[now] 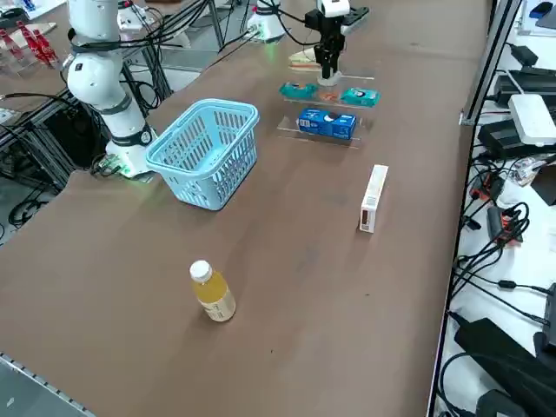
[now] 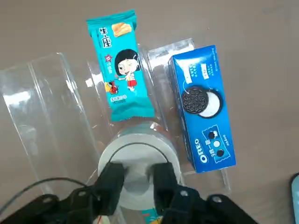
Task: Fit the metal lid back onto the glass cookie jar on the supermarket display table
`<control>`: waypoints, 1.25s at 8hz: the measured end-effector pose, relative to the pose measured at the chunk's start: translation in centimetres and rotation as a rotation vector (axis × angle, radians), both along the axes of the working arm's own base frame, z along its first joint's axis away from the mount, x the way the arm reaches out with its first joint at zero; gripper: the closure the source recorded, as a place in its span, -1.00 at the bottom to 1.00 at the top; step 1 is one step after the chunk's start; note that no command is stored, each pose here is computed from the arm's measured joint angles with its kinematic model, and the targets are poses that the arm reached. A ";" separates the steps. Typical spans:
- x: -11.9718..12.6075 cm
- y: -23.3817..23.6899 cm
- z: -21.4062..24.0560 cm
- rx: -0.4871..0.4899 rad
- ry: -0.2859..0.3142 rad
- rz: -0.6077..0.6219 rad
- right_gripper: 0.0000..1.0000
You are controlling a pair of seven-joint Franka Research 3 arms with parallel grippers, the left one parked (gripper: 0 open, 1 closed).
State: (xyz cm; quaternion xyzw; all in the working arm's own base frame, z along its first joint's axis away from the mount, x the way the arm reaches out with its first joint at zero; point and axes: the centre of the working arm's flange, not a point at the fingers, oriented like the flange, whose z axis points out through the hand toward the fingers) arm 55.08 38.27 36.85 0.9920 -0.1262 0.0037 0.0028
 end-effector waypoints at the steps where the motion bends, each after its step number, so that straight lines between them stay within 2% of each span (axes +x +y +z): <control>1: 0.0 0.0 0.0 0.001 -0.001 -0.001 -0.05; 6: 0.2 0.0 1.1 0.003 -0.007 -0.002 -0.15; 8: -0.2 -0.5 4.0 -0.006 -0.001 -0.006 -0.22; 10: 0.0 -3.4 8.3 -0.024 0.009 -0.023 -0.42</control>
